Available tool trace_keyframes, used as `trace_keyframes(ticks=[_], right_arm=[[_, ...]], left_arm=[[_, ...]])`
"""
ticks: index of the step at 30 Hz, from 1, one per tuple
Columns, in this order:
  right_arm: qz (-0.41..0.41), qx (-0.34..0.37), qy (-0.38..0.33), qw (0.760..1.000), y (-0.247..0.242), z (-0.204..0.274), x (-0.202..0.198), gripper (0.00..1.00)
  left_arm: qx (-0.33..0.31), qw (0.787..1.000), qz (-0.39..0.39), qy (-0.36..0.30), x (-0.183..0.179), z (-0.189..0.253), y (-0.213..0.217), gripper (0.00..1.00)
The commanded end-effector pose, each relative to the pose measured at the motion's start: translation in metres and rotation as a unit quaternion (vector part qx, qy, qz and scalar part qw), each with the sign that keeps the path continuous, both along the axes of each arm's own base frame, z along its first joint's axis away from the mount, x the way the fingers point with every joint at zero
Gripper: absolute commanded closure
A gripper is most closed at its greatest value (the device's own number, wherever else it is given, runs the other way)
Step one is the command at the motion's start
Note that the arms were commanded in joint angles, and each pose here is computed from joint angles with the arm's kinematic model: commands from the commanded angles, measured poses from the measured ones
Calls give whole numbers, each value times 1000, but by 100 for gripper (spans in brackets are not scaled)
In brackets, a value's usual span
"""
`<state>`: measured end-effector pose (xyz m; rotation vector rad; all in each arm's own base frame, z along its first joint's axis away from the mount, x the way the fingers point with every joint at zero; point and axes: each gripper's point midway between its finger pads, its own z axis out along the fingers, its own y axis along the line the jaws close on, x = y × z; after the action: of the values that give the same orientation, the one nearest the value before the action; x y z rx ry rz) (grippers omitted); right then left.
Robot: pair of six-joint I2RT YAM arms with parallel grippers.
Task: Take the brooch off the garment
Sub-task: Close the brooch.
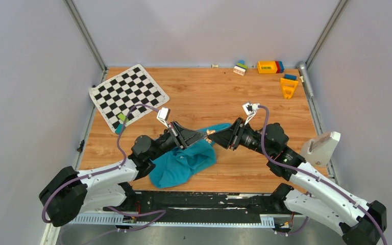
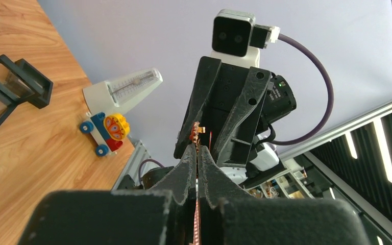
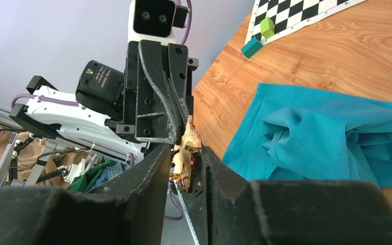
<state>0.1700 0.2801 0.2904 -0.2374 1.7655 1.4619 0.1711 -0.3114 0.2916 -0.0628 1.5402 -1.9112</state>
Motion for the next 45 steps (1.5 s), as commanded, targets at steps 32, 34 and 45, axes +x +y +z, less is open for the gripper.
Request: trace_keyframes(ticks=[32,34,45], right_arm=[[-2,50,-25,998,-13,12,-13,26],[2,58,-40,998,-15,16,-17,24],[-45,85,-77,992,-38,23,-19,24]], left_arm=[[-24,996,19,-83,-10,35,8,100],[-22,997,17,-79,-10,33,6,100],[-19,996,16,-80,-10,32,6,100]])
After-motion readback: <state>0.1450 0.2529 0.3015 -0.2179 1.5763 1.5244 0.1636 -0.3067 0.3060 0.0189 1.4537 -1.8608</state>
